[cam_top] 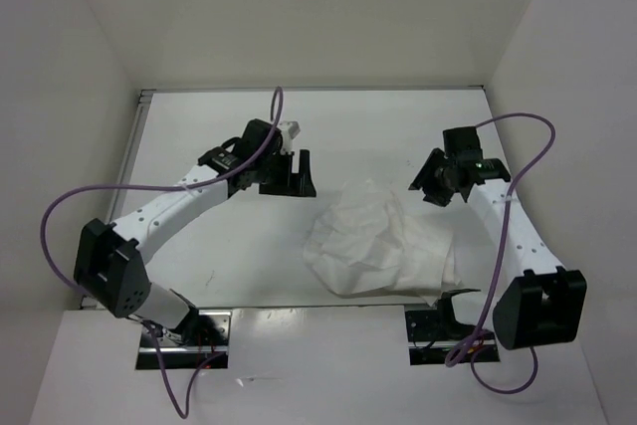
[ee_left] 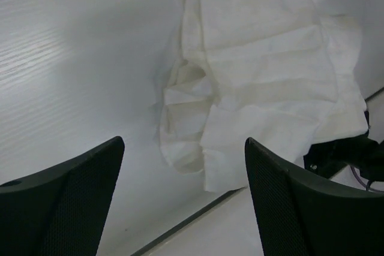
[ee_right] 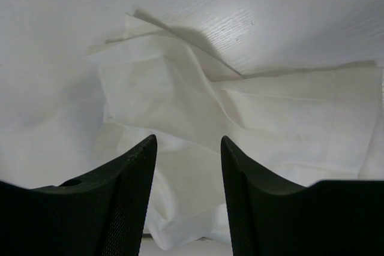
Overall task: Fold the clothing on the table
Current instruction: Grab the skirt from the pile, then move the skirt to the center of the board
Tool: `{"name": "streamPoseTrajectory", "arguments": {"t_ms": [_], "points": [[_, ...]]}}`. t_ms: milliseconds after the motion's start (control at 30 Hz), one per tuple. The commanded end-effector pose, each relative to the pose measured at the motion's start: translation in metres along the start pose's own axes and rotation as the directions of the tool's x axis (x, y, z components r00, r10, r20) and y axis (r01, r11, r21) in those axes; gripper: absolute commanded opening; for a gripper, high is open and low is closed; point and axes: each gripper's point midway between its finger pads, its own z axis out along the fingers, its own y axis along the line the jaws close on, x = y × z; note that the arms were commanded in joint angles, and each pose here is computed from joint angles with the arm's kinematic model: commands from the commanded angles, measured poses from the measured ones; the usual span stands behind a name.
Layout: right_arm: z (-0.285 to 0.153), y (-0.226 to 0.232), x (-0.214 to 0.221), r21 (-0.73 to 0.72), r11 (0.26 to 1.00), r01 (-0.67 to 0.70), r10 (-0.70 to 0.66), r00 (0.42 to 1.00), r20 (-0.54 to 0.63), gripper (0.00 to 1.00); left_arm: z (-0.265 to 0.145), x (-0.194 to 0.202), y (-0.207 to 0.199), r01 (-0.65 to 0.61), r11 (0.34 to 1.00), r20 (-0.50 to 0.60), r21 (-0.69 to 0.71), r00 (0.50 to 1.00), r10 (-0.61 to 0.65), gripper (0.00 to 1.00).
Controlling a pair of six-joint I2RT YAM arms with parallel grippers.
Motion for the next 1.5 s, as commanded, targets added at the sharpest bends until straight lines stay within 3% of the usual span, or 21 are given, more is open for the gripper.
{"name": "streamPoseTrajectory", "arguments": {"t_ms": [0, 67, 200, 333, 467, 567, 633, 700, 767, 800, 867, 900, 1067, 1133, 1200, 1233, 1300, 1333, 1367, 1467], "points": [[-0.005, 0.005, -0.02, 0.02, 0.997, 0.075, -0.076, 0.997, 0.031, 0.53, 0.022, 0.024, -0.045, -0.07, 0.974, -0.114, 0.214, 0.989, 0.096, 0.88], [-0.005, 0.004, -0.023, 0.034, 0.997, 0.074, -0.076, 0.997, 0.034, 0.53, 0.035, 0.035, -0.067, -0.123, 0.945, -0.146, 0.303, 0.974, 0.174, 0.88], [-0.014, -0.003, -0.044, 0.072, 0.997, 0.024, -0.031, 0.994, 0.107, 0.53, 0.042, 0.026, -0.113, -0.245, 0.847, -0.096, 0.472, 0.941, 0.326, 0.88], [-0.05, -0.014, -0.068, 0.058, 0.996, -0.064, 0.046, 0.963, 0.265, 0.54, 0.071, 0.018, -0.144, -0.283, 0.786, -0.111, 0.549, 0.908, 0.404, 0.88], [-0.068, -0.017, -0.075, 0.036, 0.996, -0.083, 0.067, 0.943, 0.325, 0.55, 0.103, 0.021, -0.163, -0.284, 0.759, -0.138, 0.586, 0.888, 0.439, 0.88], [-0.065, -0.021, -0.07, 0.049, 0.995, -0.084, 0.065, 0.948, 0.31, 0.55, 0.132, 0.046, -0.17, -0.255, 0.751, -0.205, 0.609, 0.864, 0.459, 0.88], [-0.066, -0.024, -0.07, 0.051, 0.994, -0.092, 0.071, 0.946, 0.315, 0.55, 0.154, 0.067, -0.164, -0.241, 0.779, -0.271, 0.58, 0.844, 0.463, 0.87], [-0.069, -0.028, -0.07, 0.055, 0.993, -0.101, 0.078, 0.944, 0.319, 0.55, 0.173, 0.073, -0.153, -0.263, 0.822, -0.308, 0.504, 0.835, 0.456, 0.78], [-0.075, -0.026, -0.071, 0.041, 0.994, -0.099, 0.08, 0.938, 0.336, 0.55, 0.18, 0.071, -0.148, -0.308, 0.836, -0.292, 0.454, 0.835, 0.466, 0.6], [-0.075, -0.028, -0.072, 0.044, 0.993, -0.107, 0.085, 0.937, 0.34, 0.55, 0.183, 0.074, -0.141, -0.312, 0.846, -0.302, 0.432, 0.834, 0.462, 0.3], [-0.079, -0.028, -0.072, 0.036, 0.994, -0.105, 0.086, 0.933, 0.349, 0.55, 0.177, 0.064, -0.141, -0.329, 0.857, -0.278, 0.396, 0.847, 0.454, 0.02], [-0.079, -0.028, -0.072, 0.036, 0.994, -0.105, 0.086, 0.933, 0.349, 0.55, 0.168, 0.044, -0.14, -0.356, 0.864, -0.226, 0.356, 0.864, 0.449, 0.0], [-0.078, -0.027, -0.071, 0.024, 0.995, -0.102, 0.087, 0.933, 0.348, 0.55, 0.077, -0.08, -0.162, -0.448, 0.858, 0.102, 0.251, 0.894, 0.436, 0.0], [-0.076, -0.024, -0.07, 0.011, 0.995, -0.097, 0.088, 0.936, 0.341, 0.55, 0.025, -0.128, -0.169, -0.497, 0.848, 0.245, 0.181, 0.858, 0.451, 0.0], [-0.076, -0.023, -0.068, -0.004, 0.996, -0.093, 0.089, 0.936, 0.341, 0.55, 0.004, -0.144, -0.158, -0.523, 0.841, 0.27, 0.139, 0.837, 0.476, 0.0], [-0.073, -0.023, -0.065, -0.007, 0.996, -0.091, 0.089, 0.941, 0.327, 0.55, -0.002, -0.144, -0.157, -0.535, 0.834, 0.273, 0.136, 0.829, 0.488, 0.12], [-0.07, -0.02, -0.062, -0.023, 0.996, -0.086, 0.089, 0.946, 0.312, 0.55, 0.01, -0.137, -0.14, -0.528, 0.843, 0.238, 0.1, 0.836, 0.495, 0.19], [-0.07, -0.018, -0.06, -0.033, 0.996, -0.082, 0.089, 0.949, 0.303, 0.55, 0.023, -0.124, -0.12, -0.51, 0.857, 0.178, 0.077, 0.853, 0.491, 0.5], [-0.071, -0.017, -0.062, -0.04, 0.996, -0.081, 0.089, 0.946, 0.311, 0.55, 0.031, -0.121, -0.109, -0.484, 0.873, 0.158, 0.061, 0.868, 0.47, 0.68], [-0.07, -0.015, -0.061, -0.046, 0.997, -0.069, 0.08, 0.949, 0.304, 0.55, 0.042, -0.101, -0.081, -0.39, 0.92, 0.094, 0.033, 0.918, 0.386, 0.76]]}}
